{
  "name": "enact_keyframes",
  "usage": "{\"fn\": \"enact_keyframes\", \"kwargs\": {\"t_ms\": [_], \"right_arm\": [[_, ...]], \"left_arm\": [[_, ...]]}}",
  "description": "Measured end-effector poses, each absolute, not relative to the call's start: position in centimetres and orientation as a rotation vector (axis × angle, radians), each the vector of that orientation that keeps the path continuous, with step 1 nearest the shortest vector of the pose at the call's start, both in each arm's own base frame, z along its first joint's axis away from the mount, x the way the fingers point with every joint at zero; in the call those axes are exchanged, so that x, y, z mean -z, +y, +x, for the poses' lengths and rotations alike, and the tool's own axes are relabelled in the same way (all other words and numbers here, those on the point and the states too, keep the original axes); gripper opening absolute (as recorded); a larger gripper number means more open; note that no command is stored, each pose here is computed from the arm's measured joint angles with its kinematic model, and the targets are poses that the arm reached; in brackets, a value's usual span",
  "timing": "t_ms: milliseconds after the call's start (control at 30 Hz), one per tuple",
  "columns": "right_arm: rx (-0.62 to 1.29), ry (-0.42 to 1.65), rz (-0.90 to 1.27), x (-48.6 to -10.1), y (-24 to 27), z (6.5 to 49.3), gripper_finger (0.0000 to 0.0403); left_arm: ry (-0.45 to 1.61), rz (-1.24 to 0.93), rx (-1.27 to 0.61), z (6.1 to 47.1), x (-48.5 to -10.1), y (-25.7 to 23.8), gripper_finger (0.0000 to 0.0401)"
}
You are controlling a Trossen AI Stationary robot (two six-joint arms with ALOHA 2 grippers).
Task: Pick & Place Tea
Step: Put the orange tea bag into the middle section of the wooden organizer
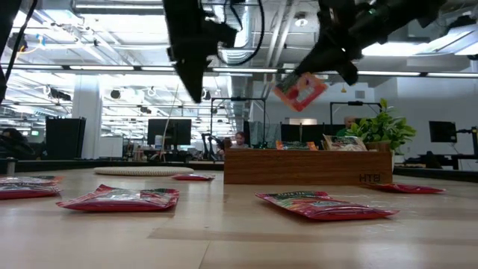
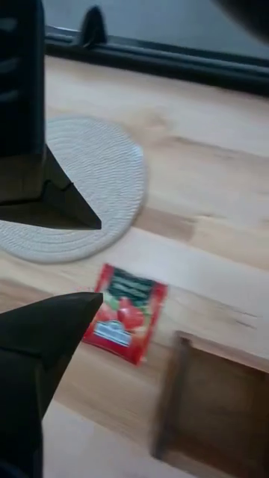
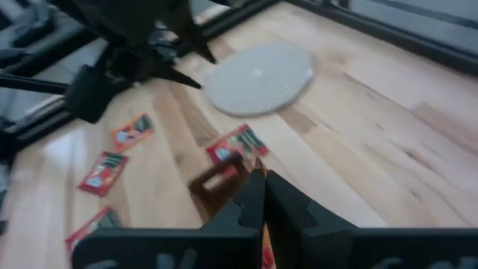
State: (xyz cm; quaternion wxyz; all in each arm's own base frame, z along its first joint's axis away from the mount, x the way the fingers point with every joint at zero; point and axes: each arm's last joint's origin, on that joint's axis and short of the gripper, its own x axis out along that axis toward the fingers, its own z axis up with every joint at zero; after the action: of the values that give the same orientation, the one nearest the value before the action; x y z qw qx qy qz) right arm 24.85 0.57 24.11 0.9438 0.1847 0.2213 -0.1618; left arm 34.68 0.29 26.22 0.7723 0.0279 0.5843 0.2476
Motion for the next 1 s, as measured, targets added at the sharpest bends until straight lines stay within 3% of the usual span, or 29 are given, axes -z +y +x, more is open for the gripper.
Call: {"fn": "enact_keyframes", "kwargs": {"t_ms": [233,700,1000], "right_arm": [[0.405,0.372,0.408,-22.2,2.7,24.0,0.0000],[0.412,0.363,0.405,-17.3,2.4,25.2,0.0000],[0.455,0.341,0.417,-15.5,1.4,26.6,0.0000]], "left_arm": [[1.295,0.040,-0.553,33.1,-24.7,-0.8,0.0140],[1.068,-0.094,-0.550,29.4,-29.9,-2.9,0.0140],[1.003,-0.116,-0.537,28.2,-31.3,-4.4,0.0140]]}}
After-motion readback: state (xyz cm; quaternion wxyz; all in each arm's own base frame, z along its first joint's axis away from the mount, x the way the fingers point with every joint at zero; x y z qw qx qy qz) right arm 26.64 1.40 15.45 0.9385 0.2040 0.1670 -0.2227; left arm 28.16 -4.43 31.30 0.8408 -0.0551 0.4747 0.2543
